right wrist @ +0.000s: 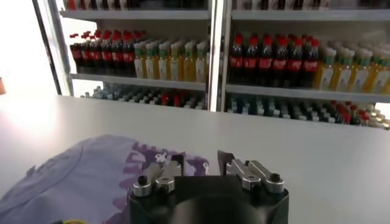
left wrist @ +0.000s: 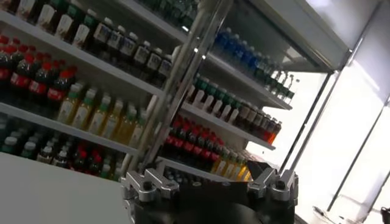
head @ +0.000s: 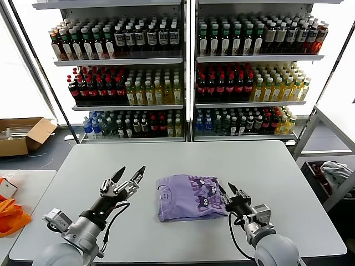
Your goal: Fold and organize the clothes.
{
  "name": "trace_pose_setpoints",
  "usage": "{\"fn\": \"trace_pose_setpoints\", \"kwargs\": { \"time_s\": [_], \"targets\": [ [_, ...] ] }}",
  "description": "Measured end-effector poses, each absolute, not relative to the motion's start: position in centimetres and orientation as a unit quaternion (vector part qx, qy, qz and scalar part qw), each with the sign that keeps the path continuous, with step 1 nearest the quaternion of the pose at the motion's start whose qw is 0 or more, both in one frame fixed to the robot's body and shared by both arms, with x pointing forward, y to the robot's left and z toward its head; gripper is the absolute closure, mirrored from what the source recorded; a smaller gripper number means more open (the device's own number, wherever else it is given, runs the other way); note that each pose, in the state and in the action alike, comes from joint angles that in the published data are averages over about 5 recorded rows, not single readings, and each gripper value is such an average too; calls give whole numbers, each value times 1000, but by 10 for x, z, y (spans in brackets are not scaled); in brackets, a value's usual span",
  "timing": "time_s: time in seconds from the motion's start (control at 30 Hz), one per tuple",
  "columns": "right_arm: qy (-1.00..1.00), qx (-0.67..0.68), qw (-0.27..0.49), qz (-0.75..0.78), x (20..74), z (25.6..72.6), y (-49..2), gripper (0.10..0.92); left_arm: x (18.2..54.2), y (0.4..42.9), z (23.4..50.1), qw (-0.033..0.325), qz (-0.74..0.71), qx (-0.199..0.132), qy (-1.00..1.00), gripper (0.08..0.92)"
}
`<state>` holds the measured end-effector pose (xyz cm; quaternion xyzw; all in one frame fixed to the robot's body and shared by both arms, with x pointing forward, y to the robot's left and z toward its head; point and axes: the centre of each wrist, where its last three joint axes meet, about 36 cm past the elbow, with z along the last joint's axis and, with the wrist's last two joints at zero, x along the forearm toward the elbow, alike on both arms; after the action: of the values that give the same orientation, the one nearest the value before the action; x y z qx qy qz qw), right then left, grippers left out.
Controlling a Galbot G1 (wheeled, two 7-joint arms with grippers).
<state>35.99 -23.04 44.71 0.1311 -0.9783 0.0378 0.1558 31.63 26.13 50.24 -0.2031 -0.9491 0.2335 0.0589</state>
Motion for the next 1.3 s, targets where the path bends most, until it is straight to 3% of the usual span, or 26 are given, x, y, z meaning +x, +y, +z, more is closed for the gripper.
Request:
{"fn": "trace_pose_setpoints", "kwargs": {
  "time_s": [0.37,0.47,0.7,0.93,1.3],
  "targets": [
    [-968,140,174,111,355,417,-218,257,312,260,496,63,238,-193,-950,177],
    [-961,138,189,144,348,408,-220,210,312,260,495,63,240,-190,-950,177],
    [-947,149,208,193,328,403,-220,200,316,258,490,66,242,-188,-950,177],
    [-954,144,163,204,323,427,-212,199,317,259,493,64,237,-189,-951,177],
    [-980,147,103,88,364,434,-163,200,316,257,494,64,234,-192,-951,177]
  ]
}}
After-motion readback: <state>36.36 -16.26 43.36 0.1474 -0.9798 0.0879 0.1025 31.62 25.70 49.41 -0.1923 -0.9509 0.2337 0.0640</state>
